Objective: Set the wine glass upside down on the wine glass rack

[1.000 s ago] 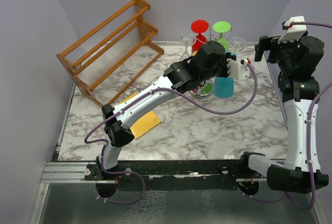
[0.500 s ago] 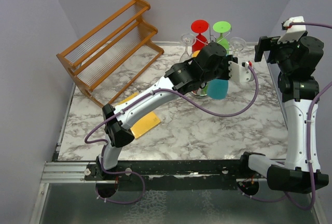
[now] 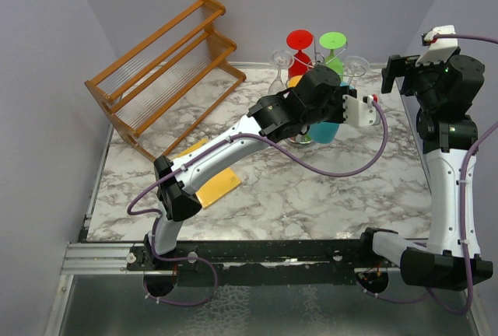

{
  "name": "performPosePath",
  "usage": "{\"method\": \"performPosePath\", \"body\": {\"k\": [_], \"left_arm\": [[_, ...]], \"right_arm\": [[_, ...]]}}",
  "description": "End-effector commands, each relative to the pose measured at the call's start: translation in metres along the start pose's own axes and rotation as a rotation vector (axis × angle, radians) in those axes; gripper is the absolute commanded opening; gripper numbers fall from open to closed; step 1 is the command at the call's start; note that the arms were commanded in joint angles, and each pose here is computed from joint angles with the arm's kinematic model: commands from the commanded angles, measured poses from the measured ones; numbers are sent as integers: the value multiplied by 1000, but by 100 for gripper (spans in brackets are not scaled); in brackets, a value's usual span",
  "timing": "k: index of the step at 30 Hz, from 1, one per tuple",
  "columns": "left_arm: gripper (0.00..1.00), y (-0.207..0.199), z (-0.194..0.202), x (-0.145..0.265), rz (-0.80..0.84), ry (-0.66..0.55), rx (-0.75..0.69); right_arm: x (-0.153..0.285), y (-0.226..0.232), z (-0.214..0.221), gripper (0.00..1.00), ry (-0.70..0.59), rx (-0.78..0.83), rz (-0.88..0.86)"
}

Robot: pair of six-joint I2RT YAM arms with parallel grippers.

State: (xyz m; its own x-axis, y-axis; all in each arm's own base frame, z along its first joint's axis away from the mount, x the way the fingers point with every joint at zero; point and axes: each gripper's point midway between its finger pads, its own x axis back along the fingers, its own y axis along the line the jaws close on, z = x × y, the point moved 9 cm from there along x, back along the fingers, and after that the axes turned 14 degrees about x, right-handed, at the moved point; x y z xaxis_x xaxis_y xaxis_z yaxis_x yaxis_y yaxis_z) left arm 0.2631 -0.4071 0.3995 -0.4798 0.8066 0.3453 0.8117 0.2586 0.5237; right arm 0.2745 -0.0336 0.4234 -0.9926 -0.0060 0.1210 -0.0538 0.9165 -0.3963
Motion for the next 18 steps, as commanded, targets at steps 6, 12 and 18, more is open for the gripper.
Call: {"method": "performPosePath", "body": {"k": [6,12,18], "left_arm": [[28,-10,-11,4,69,-54,43],[34,-10,-16,11,82,-65,67],[40,-9,-19,25,98,-64,97]], "right_arm": [[5,-3,-6,100,-47,17,14],[5,-3,-6,100,-46,19,14],[4,-3,-4,100,-46,31,15]]}}
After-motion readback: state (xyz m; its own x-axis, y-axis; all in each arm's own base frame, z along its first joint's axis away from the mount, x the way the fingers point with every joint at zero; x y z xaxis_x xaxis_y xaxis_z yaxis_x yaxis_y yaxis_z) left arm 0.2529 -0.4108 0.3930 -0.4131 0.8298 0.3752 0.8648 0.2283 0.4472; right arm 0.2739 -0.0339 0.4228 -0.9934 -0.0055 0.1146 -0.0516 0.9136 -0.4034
